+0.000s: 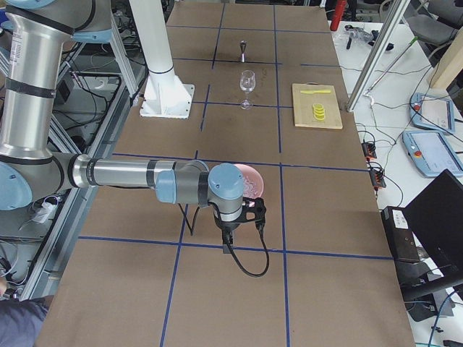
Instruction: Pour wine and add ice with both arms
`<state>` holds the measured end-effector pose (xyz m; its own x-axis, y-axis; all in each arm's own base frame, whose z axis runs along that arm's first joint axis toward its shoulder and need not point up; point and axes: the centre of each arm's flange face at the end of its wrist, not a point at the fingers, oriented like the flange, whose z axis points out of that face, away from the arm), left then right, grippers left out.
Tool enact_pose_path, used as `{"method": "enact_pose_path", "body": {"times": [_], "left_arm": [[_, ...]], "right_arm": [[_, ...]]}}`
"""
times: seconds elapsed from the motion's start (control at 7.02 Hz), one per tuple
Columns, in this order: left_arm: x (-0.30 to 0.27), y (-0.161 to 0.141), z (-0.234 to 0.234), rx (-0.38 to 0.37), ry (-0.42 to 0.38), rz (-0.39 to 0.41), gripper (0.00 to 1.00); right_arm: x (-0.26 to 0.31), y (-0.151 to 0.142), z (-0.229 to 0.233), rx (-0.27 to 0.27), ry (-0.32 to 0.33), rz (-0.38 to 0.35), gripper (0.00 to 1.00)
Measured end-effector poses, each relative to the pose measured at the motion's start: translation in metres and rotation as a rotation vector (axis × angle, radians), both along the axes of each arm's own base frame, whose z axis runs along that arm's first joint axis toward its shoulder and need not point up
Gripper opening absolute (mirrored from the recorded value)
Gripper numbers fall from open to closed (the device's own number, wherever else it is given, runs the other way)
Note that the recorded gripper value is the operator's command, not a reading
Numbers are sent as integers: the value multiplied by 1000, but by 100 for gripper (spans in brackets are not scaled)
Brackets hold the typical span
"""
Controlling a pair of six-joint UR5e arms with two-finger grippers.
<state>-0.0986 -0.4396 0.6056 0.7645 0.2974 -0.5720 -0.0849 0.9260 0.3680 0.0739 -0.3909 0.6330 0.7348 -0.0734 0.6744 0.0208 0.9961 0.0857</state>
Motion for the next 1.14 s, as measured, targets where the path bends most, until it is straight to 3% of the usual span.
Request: {"method": "enact_pose_path", "body": {"times": [0.43, 0.71, 1.14], "left_arm": [[6, -5, -25, 273, 53, 25, 100], [10, -4, -36, 453, 87, 48, 100], [28, 6, -61, 634, 162, -6, 100]], "right_arm": [[-3, -17, -24, 168, -17, -6, 100], [-6, -16, -27, 201, -53, -14, 100], [-7, -19, -32, 234, -61, -12, 100]]}}
